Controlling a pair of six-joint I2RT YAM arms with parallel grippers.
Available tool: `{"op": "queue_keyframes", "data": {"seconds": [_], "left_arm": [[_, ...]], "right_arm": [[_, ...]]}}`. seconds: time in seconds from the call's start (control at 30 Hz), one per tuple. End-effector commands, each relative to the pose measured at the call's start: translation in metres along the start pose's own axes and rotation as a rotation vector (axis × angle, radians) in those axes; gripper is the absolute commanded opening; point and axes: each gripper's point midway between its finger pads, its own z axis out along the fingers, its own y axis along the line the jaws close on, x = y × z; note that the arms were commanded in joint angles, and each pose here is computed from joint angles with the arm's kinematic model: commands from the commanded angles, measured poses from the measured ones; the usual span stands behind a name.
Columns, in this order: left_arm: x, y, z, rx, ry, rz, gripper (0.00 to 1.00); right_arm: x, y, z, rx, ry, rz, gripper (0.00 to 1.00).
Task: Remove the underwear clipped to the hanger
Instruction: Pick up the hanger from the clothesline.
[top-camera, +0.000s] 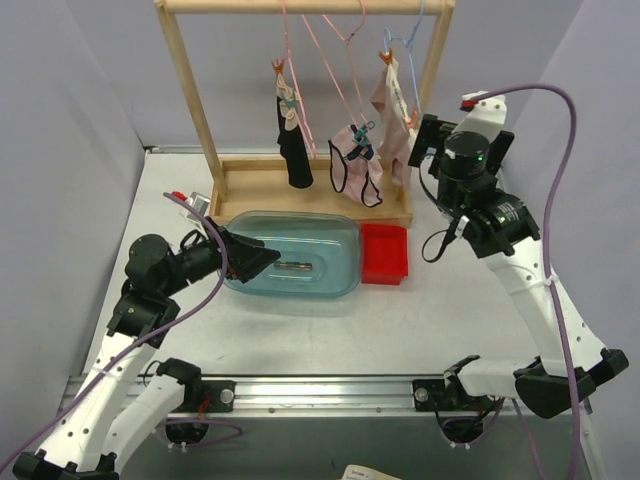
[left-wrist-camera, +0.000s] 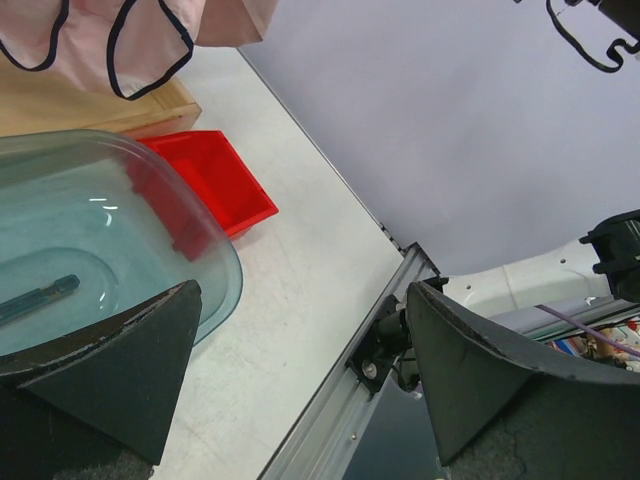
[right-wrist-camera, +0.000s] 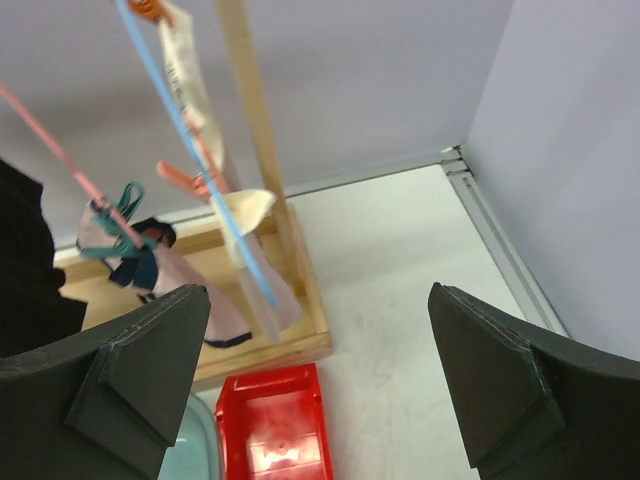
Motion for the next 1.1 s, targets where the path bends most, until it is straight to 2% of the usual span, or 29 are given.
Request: {"op": "queue_keyframes", "data": {"seconds": [0.0, 0.17, 0.27, 0.53, 0.7, 0.9, 1.07], "left_arm": [[-0.003, -0.006, 0.000, 0.022, -0.009, 0.004, 0.94], [-0.004, -0.009, -0.002, 0.031, -0.022, -0.002, 0.94], [-0.004, -0.011, -0.004, 0.031, -0.022, 0.000, 0.94], [-0.002, -0.013, -0.011, 0.018, -0.023, 0.014, 0.94], [-0.003, -0.016, -0.015, 0.016, -0.023, 0.022, 0.94], [-0.003, -0.017, -0.017, 0.013, -0.028, 0.025, 0.94], [-0.001, -0.016, -0.017, 0.013, -0.025, 0.023, 0.94]], "right_arm": [[-0.019, -0.004, 0.000, -0.053, -0.011, 0.033, 1.00], [-0.026, 0.005, 0.021, -0.128, 0.016, 0.011, 1.00], [-0.008, 0.011, 0.043, -0.157, 0.086, -0.026, 0.99], [0.024, -0.005, 0.084, -0.087, 0.182, -0.124, 0.94], [0.030, 0.004, 0.091, -0.152, 0.203, -0.130, 0.82], [0.026, 0.010, 0.090, -0.189, 0.198, -0.135, 0.76], [0.026, 0.017, 0.087, -0.239, 0.200, -0.144, 0.62]]}}
